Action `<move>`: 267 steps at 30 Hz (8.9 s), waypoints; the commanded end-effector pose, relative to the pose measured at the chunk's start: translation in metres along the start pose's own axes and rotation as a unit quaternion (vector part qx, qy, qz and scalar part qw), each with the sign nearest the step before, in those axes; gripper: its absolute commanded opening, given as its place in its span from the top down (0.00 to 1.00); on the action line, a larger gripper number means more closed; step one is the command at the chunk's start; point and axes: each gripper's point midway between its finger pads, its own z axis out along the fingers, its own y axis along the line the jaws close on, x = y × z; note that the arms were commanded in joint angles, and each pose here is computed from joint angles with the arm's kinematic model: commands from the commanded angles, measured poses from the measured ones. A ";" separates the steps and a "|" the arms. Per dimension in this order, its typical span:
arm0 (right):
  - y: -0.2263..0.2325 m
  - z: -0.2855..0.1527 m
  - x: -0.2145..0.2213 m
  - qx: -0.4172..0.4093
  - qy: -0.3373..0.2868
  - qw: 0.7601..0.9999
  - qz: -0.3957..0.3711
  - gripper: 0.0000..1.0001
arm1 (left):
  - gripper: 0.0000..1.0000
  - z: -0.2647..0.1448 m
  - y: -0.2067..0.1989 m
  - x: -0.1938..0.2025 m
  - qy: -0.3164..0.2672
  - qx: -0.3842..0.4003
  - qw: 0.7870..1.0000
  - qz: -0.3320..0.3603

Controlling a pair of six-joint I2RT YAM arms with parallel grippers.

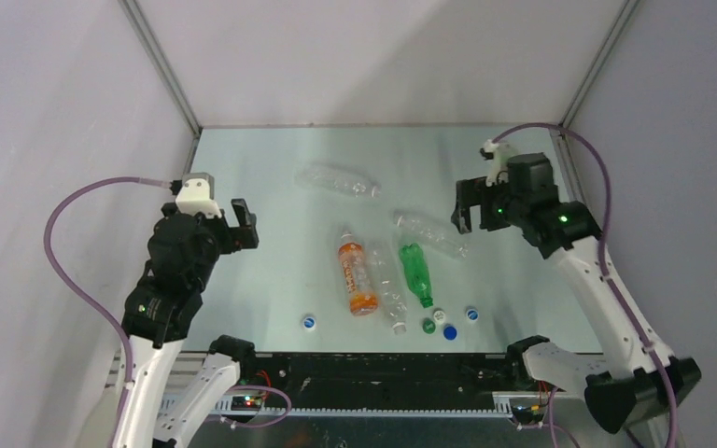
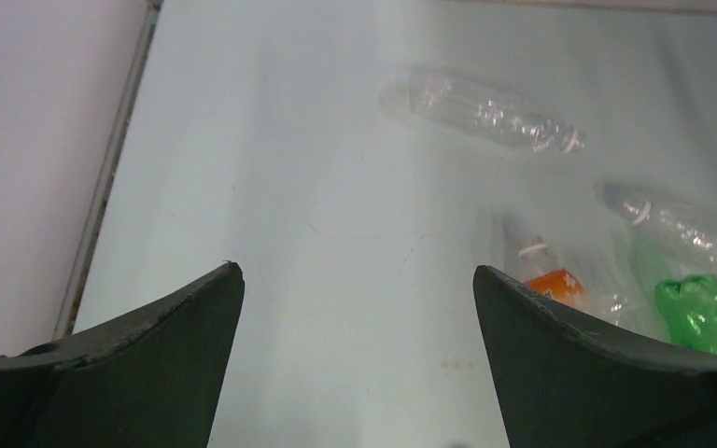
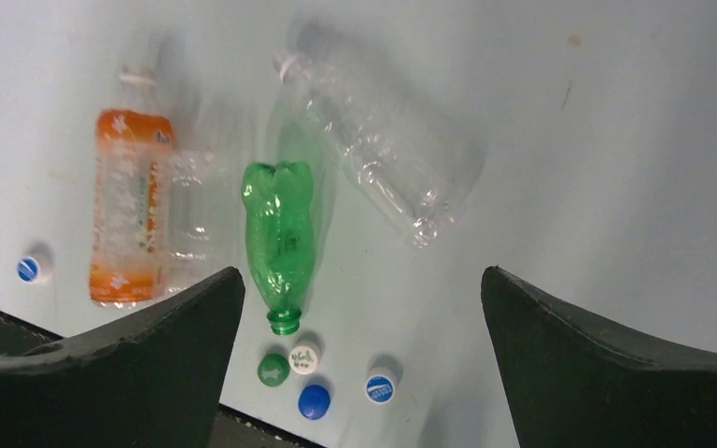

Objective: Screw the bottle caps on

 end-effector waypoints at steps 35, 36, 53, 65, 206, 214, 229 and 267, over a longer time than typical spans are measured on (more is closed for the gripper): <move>-0.009 0.144 0.079 0.096 0.245 0.957 -0.122 0.10 | 0.02 0.022 -0.038 0.068 0.099 0.075 0.990 -0.069; -0.011 0.148 0.082 0.098 0.251 0.955 -0.123 0.11 | 0.02 0.022 -0.039 0.068 0.101 0.076 0.990 -0.071; -0.030 0.168 0.129 0.081 0.311 0.942 -0.100 0.13 | 0.02 0.027 -0.047 0.083 0.127 0.090 0.984 -0.083; -0.033 0.165 0.148 0.071 0.311 0.946 -0.048 0.21 | 0.02 0.030 -0.065 0.088 0.137 0.127 0.975 -0.119; -0.019 0.052 0.267 0.263 0.221 0.876 0.338 0.60 | 0.53 -0.012 -0.158 0.106 -0.065 0.414 0.866 0.273; -0.017 0.053 0.267 0.262 0.233 0.876 0.331 0.70 | 0.53 -0.012 -0.158 0.107 -0.062 0.416 0.864 0.277; 0.025 0.044 0.147 0.085 0.117 0.972 0.187 1.00 | 0.55 -0.014 -0.164 0.104 -0.051 0.431 0.854 0.287; 0.211 -0.087 0.018 -0.420 -0.213 0.801 -0.369 1.00 | 0.67 -0.041 -0.198 0.104 -0.019 0.560 0.748 0.355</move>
